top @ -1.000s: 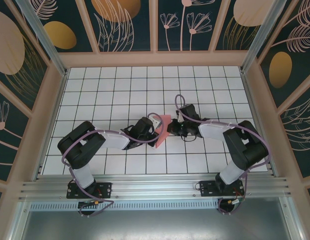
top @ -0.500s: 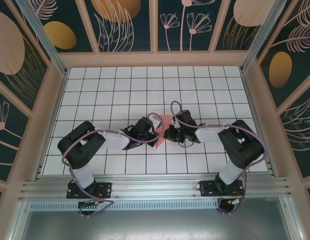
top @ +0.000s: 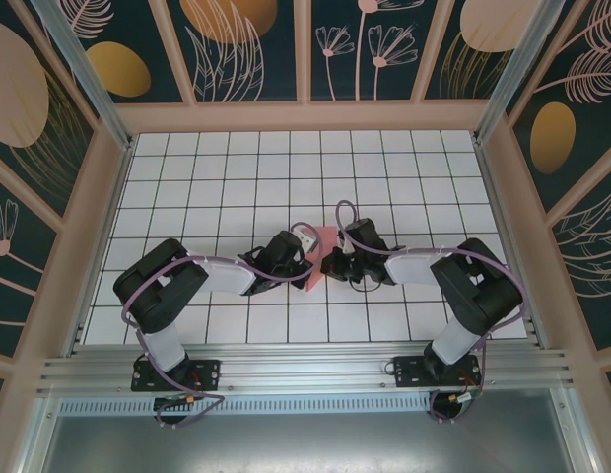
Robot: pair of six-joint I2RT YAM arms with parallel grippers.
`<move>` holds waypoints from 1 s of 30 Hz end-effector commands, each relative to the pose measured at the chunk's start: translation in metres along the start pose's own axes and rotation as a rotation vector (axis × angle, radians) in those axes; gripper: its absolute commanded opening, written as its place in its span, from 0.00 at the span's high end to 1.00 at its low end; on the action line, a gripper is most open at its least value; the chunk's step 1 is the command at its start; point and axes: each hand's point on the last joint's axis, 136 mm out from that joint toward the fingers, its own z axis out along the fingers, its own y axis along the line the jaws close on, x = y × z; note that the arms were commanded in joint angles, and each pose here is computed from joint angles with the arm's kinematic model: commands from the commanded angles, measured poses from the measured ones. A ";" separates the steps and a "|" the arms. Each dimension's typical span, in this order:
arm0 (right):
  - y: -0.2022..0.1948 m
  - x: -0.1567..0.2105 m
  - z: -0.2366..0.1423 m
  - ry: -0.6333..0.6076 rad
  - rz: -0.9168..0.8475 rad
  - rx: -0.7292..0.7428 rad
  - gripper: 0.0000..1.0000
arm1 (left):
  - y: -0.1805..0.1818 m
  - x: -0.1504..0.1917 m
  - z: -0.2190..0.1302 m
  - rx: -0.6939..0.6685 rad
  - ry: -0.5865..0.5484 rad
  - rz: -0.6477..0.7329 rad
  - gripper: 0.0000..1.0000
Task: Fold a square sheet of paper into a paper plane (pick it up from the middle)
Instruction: Third fold the triangle at the center of the table.
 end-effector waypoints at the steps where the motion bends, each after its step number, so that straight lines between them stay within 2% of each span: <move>1: 0.004 0.006 -0.003 -0.012 0.017 -0.018 0.96 | 0.020 0.032 0.004 -0.079 0.107 -0.007 1.00; 12: -0.017 0.018 0.011 0.007 0.066 0.011 0.97 | 0.022 0.035 0.006 -0.086 0.107 -0.016 1.00; 19: 0.002 0.012 0.001 -0.024 0.039 -0.024 0.95 | 0.019 0.032 0.004 -0.070 0.100 -0.009 1.00; 24: 0.010 -0.016 -0.013 -0.094 0.008 0.004 0.95 | 0.015 0.026 0.001 -0.053 0.088 0.002 1.00; 27: 0.003 -0.039 -0.017 -0.150 -0.006 0.091 0.95 | 0.015 0.026 0.002 -0.054 0.092 0.005 1.00; 30: -0.004 -0.055 -0.013 -0.151 -0.006 0.116 0.96 | 0.014 0.027 0.002 -0.049 0.092 0.005 1.00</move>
